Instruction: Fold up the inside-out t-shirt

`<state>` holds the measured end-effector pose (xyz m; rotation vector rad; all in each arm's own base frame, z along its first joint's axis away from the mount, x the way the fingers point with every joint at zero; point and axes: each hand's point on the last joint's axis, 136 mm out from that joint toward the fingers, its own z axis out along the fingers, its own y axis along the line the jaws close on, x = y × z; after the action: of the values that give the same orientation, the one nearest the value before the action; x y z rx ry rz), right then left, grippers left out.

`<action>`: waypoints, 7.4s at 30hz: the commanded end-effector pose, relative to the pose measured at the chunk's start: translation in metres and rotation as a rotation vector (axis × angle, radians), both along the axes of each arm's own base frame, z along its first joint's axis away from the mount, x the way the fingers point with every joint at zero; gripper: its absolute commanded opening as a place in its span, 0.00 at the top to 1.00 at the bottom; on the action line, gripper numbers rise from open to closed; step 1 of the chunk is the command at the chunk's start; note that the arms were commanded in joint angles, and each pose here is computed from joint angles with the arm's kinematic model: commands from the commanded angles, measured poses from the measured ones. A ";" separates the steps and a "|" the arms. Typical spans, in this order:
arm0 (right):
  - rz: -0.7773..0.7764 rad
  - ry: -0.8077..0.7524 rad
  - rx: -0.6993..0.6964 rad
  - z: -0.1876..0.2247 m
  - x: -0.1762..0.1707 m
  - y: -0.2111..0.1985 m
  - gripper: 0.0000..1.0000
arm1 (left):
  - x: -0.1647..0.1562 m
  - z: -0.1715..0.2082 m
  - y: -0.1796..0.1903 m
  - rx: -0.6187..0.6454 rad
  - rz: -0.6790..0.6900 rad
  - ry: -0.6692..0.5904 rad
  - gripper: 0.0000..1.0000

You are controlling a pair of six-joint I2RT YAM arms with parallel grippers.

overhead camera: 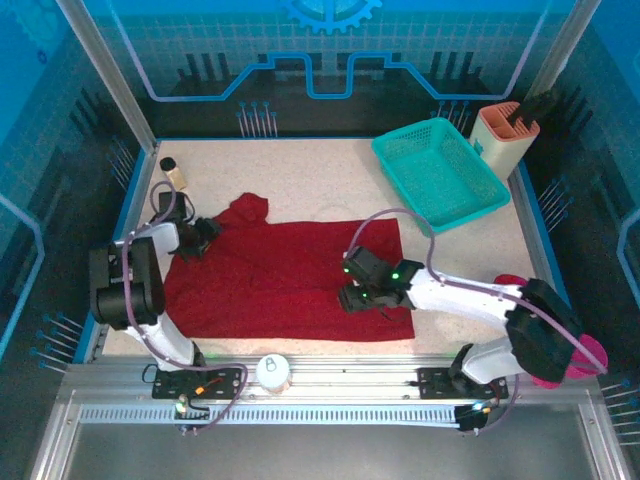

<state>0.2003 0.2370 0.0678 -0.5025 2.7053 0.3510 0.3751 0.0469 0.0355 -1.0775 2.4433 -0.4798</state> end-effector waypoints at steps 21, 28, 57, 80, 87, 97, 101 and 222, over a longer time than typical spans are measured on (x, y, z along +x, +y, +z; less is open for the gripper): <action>-0.349 0.020 0.025 0.009 0.012 -0.100 0.47 | 0.071 0.069 -0.141 0.248 -0.784 -0.020 0.54; -0.462 -0.290 0.206 0.091 0.083 -0.122 0.25 | 0.067 0.032 -0.170 0.281 -0.894 0.065 0.55; -0.408 -0.313 0.261 0.120 0.119 -0.120 0.38 | 0.103 0.009 -0.124 0.585 -0.807 0.151 1.00; -0.444 -0.193 0.309 0.106 0.131 -0.102 0.42 | 0.239 0.115 0.013 1.327 -0.524 0.006 0.58; -0.416 -0.160 0.215 0.084 0.133 -0.098 0.40 | 0.172 0.133 -0.033 0.778 -0.434 -0.084 0.49; -0.006 -0.053 0.304 0.045 0.136 0.031 0.43 | 0.033 0.056 -0.060 0.234 -0.197 0.000 0.52; 0.010 -0.014 0.273 0.007 0.133 0.058 0.44 | 0.006 0.015 -0.038 0.202 -0.137 0.088 0.54; 0.877 -0.686 -0.755 0.055 0.335 -0.083 0.99 | 0.052 0.226 0.005 0.792 -0.833 -0.701 1.00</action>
<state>0.5303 0.1434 0.0922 -1.7334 1.8370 -0.5555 0.4410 0.0502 0.2332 0.3524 2.1117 -0.1578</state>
